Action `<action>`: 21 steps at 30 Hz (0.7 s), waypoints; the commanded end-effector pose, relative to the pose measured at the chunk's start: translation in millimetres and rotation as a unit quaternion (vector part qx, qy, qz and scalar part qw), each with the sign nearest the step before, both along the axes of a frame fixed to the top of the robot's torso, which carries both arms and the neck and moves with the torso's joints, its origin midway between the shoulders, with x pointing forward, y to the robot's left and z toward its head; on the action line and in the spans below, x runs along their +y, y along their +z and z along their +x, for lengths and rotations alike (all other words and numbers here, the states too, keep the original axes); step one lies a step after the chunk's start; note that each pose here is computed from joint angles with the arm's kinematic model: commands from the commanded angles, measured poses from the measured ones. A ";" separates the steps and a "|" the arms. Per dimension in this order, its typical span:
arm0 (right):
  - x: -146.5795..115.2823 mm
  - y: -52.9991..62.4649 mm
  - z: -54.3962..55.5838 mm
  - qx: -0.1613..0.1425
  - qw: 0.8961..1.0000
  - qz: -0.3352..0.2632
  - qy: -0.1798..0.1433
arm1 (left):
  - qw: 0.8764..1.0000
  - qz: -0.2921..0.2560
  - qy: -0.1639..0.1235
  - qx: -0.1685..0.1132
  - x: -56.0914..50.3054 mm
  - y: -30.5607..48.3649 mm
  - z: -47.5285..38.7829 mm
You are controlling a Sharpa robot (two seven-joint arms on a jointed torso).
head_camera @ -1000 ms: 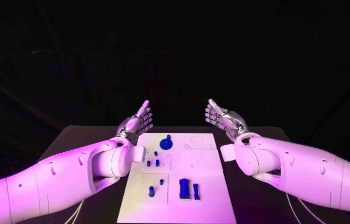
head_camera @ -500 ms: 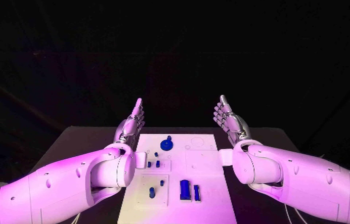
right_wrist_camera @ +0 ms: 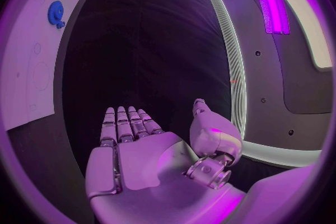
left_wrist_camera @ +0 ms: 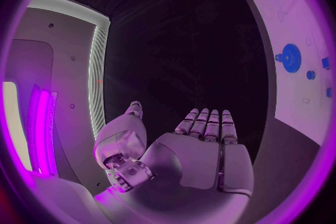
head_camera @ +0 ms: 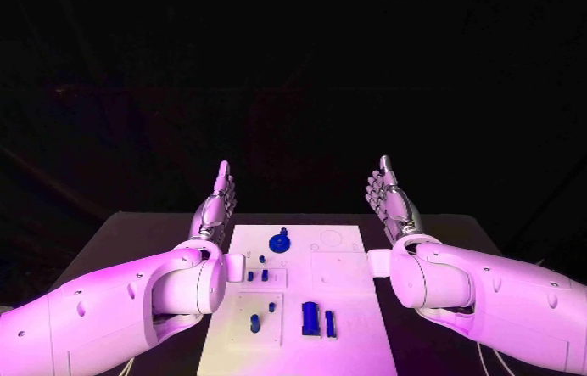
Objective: Assemble the parts on the task board
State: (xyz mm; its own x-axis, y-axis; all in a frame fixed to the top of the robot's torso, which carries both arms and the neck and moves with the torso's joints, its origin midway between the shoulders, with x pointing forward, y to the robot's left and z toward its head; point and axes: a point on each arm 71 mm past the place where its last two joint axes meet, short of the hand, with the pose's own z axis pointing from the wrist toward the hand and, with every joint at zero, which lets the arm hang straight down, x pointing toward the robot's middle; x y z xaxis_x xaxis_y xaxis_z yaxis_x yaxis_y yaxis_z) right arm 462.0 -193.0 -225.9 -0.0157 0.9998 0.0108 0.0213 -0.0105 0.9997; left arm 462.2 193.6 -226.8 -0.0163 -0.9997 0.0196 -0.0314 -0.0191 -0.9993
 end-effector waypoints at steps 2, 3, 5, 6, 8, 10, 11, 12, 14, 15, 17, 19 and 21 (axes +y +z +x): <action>0.5 1.7 -0.3 -0.010 1.000 0.000 0.001 | 1.000 0.005 0.000 -0.015 -1.2 2.6 -0.4; 0.5 1.7 -0.3 -0.010 1.000 0.000 0.001 | 1.000 0.005 0.000 -0.015 -1.2 2.6 -0.4; 0.5 1.7 -0.3 -0.010 1.000 0.000 0.001 | 1.000 0.005 0.000 -0.015 -1.2 2.6 -0.4; 0.5 1.7 -0.3 -0.010 1.000 0.000 0.001 | 1.000 0.005 0.000 -0.015 -1.2 2.6 -0.4; 0.5 1.7 -0.3 -0.010 1.000 0.000 0.001 | 1.000 0.005 0.000 -0.015 -1.2 2.6 -0.4; 0.5 1.7 -0.3 -0.010 1.000 0.000 0.001 | 1.000 0.005 0.000 -0.015 -1.2 2.6 -0.4; 0.5 1.7 -0.3 -0.010 1.000 0.000 0.001 | 1.000 0.005 0.000 -0.015 -1.2 2.6 -0.4; 0.5 1.7 -0.3 -0.010 1.000 0.000 0.001 | 1.000 0.005 0.000 -0.015 -1.2 2.6 -0.4; 0.5 1.7 -0.3 -0.010 1.000 0.000 0.001 | 1.000 0.005 0.000 -0.015 -1.2 2.6 -0.4; 0.5 1.7 -0.3 -0.010 1.000 0.000 0.001 | 1.000 0.005 0.000 -0.015 -1.2 2.6 -0.4; 0.5 1.7 -0.3 -0.010 1.000 0.000 0.001 | 1.000 0.005 0.000 -0.015 -1.2 2.6 -0.4; 0.5 1.7 -0.3 -0.010 1.000 0.000 0.001 | 1.000 0.005 0.000 -0.015 -1.2 2.6 -0.4; 0.5 1.7 -0.3 -0.010 1.000 0.000 0.001 | 1.000 0.005 0.000 -0.015 -1.2 2.6 -0.4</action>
